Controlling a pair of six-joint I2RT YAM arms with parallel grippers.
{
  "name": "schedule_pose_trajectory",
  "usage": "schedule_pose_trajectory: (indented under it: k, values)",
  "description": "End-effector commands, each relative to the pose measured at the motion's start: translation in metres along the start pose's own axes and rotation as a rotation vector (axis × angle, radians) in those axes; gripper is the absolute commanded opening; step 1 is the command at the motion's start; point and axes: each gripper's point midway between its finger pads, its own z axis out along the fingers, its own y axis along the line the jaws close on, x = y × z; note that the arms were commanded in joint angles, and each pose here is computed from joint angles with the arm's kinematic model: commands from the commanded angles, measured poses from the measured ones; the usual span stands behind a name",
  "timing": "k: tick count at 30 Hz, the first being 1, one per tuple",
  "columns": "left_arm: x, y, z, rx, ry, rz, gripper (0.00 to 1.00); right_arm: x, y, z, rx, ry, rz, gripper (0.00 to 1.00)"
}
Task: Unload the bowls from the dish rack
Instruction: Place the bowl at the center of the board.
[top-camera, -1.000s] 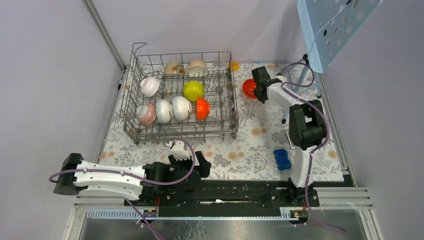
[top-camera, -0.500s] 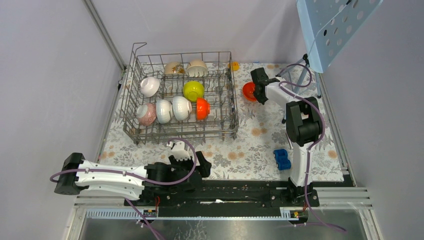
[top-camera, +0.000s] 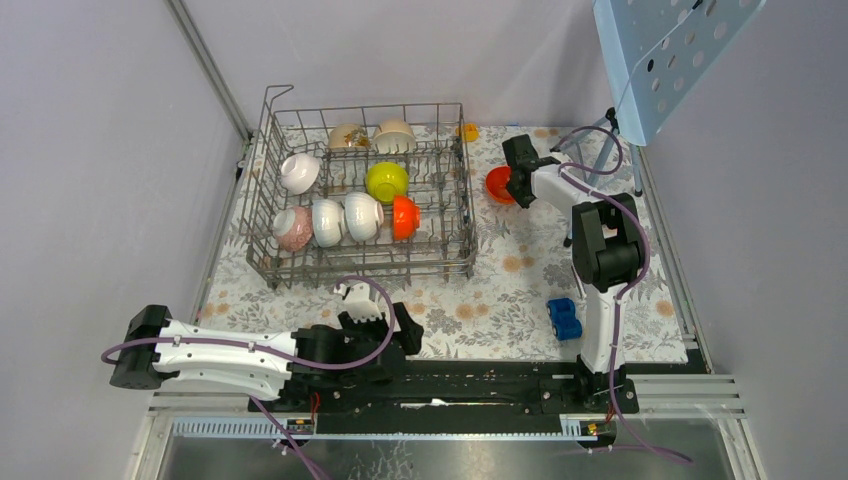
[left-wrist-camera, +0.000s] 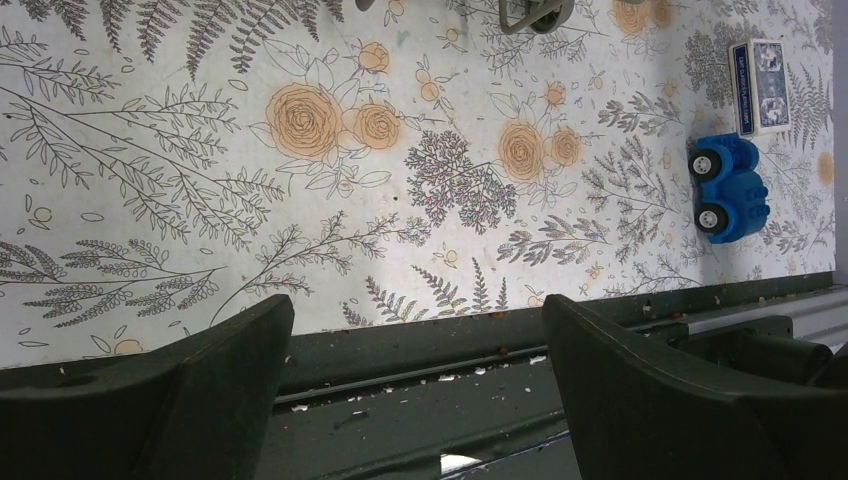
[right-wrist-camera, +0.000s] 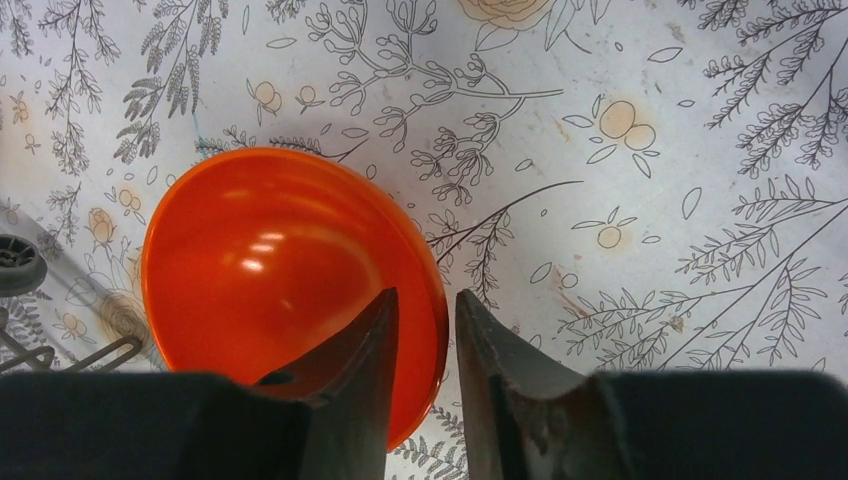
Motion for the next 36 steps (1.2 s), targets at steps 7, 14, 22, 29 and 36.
schedule_pose_trajectory:
  k: [7,14,22,29,36]
  values:
    - [-0.003,-0.011,-0.002,0.027,-0.004,-0.027,0.99,-0.023,0.011,-0.038,-0.111,0.0,-0.018,0.64]
    - [-0.004,-0.017,-0.004,0.057,0.002,-0.013,0.99,-0.028,0.014,-0.081,-0.234,0.035,-0.046,0.87]
    - [-0.021,-0.035,-0.013,0.125,-0.041,0.07,0.99,-0.003,0.02,-0.158,-0.569,0.158,-0.212,0.92]
    - [-0.072,-0.044,-0.032,0.131,-0.19,0.173,0.99,0.045,-0.009,-0.222,-0.813,0.172,-0.415,0.89]
    - [-0.138,-0.059,-0.068,0.134,-0.348,0.278,0.99,0.087,-0.05,-0.278,-1.055,0.19,-0.566,0.9]
